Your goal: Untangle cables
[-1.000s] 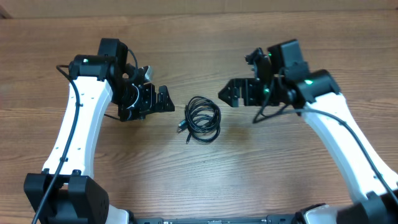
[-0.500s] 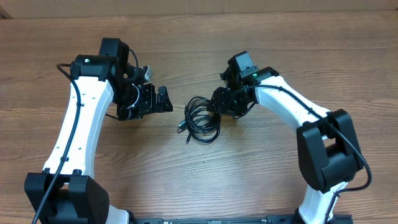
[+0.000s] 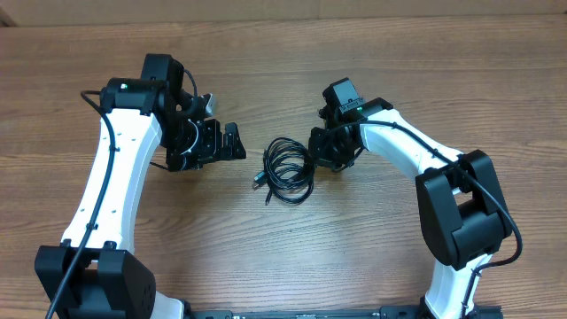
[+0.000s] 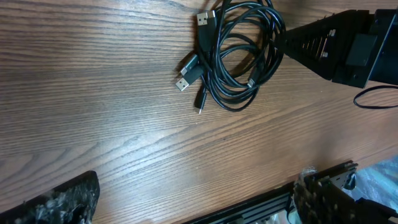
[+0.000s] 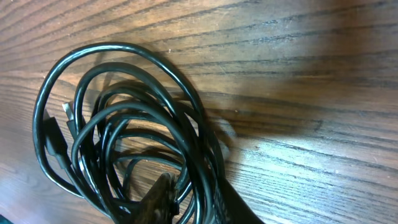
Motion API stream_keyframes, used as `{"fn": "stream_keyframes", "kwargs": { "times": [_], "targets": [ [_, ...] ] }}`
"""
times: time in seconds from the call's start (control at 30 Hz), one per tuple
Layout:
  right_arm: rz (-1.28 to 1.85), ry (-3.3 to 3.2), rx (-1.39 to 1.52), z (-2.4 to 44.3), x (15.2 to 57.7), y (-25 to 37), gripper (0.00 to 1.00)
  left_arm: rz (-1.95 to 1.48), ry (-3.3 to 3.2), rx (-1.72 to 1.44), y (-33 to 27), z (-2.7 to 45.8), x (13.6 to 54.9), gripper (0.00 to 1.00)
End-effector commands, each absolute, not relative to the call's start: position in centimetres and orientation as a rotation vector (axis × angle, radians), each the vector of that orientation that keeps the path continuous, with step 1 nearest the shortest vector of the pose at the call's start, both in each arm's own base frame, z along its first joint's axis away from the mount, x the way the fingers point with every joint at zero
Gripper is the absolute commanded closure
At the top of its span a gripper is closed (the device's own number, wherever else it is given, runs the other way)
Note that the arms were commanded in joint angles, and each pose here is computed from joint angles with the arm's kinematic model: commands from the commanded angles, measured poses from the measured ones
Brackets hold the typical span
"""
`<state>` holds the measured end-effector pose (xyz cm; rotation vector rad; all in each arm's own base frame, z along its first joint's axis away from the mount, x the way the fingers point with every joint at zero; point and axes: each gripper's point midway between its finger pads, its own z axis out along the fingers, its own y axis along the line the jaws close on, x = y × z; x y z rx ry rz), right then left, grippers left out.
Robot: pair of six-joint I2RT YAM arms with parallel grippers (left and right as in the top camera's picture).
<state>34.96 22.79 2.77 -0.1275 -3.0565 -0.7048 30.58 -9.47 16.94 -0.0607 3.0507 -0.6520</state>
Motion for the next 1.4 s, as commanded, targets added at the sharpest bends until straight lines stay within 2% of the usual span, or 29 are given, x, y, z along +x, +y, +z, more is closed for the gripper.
{"fn": "stream_keyframes", "kwargs": {
  "times": [0.0,0.1,0.13,0.17,0.2,0.33,0.43,0.53,0.57,0.7,0.97,1.2,1.37],
  "targets": [
    [-0.67,-3.044,-0.132,1.7,34.2,22.6,0.8,-0.641,3.075,-0.067,-9.9,16.4,30.3,0.0],
    [-0.667,-3.031,-0.133,1.5,33.9,22.6,0.8,-0.643,3.077,-0.044,-10.4,16.4,30.2,0.0],
    [-0.677,-3.023,-0.128,1.5,33.7,22.8,0.82,-0.642,3.076,-0.035,-10.5,16.4,30.1,0.0],
    [-0.683,-3.015,-0.126,1.5,33.5,22.9,0.93,-0.642,3.077,-0.026,-10.7,16.4,30.1,0.0],
    [-0.693,-3.007,-0.123,1.6,33.4,23.0,0.96,-0.643,3.077,-0.021,-10.9,16.4,30.1,0.0],
    [-0.851,-2.952,-0.085,3.6,33.5,24.7,0.96,-0.644,3.081,0.013,-11.5,16.4,29.9,0.0],
    [-1.118,-2.909,0.036,9.3,34.5,26.7,0.96,-0.644,3.083,0.051,-12.3,16.4,29.6,0.01],
    [-1.255,-2.927,0.106,15.0,35.1,27.3,0.96,-0.611,3.069,0.084,-12.7,16.3,29.9,0.0],
    [-1.306,-2.957,0.141,18.5,35.0,27.3,0.96,-0.533,3.062,0.064,-12.2,16.0,30.4,0.0],
    [-1.416,-3.019,0.229,25.5,33.6,26.8,0.96,-0.448,3.066,-0.11,-11.3,15.7,31.0,0.0],
    [-1.528,-3.061,0.348,31.5,29.7,25.3,0.96,-0.591,3.088,-0.23,-12.9,16.2,30.2,0.0],
    [-2.0,-2.754,0.666,39.3,25.6,26.9,0.96,-0.529,3.098,-0.186,-13.2,15.9,29.9,0.0],
    [-2.243,-2.603,0.713,44.9,24.4,25.9,0.96,-0.453,3.095,-0.185,-12.5,15.7,30.1,0.0]
  ]
}}
